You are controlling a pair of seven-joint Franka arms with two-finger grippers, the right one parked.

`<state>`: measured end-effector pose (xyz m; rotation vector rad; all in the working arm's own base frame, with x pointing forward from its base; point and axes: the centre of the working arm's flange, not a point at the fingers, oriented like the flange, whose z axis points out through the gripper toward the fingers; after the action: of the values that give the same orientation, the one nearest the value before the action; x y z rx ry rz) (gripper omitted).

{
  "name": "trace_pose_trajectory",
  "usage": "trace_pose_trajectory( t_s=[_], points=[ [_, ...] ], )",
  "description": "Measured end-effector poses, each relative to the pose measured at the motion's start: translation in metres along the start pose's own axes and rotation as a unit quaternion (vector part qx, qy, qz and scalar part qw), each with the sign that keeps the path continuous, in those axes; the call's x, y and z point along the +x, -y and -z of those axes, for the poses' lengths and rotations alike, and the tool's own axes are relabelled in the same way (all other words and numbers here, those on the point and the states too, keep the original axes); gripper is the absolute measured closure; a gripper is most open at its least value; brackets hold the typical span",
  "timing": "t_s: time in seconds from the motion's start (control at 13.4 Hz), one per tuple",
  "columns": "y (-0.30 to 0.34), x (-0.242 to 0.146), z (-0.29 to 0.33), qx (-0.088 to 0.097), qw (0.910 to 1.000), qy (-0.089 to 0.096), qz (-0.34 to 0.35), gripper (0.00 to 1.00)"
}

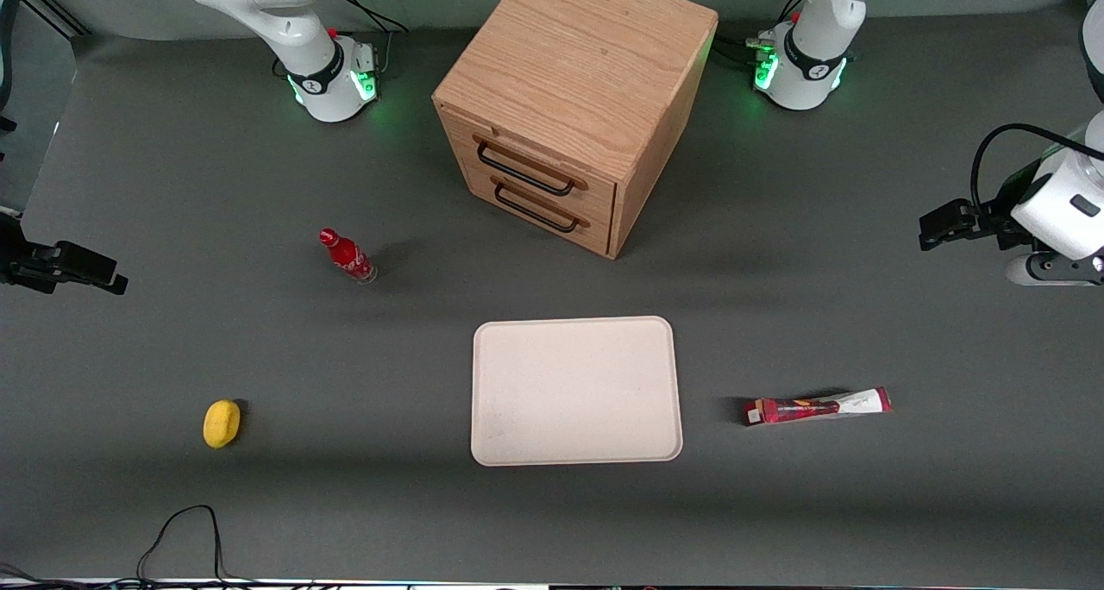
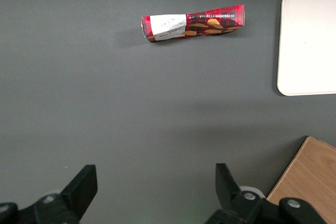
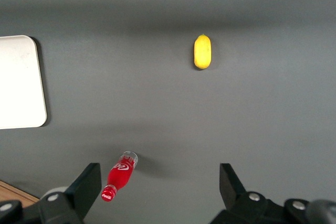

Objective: Place red cookie box on tray
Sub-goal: 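Move the left gripper from rest toward the red cookie box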

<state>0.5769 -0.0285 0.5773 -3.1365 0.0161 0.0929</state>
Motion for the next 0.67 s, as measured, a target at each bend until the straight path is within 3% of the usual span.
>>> trace_pose_trajectory(
  t_s=[0.67],
  points=[
    [-0.012,0.013,-0.004,0.000,1.0000,-0.004,-0.007,0.00]
  ],
)
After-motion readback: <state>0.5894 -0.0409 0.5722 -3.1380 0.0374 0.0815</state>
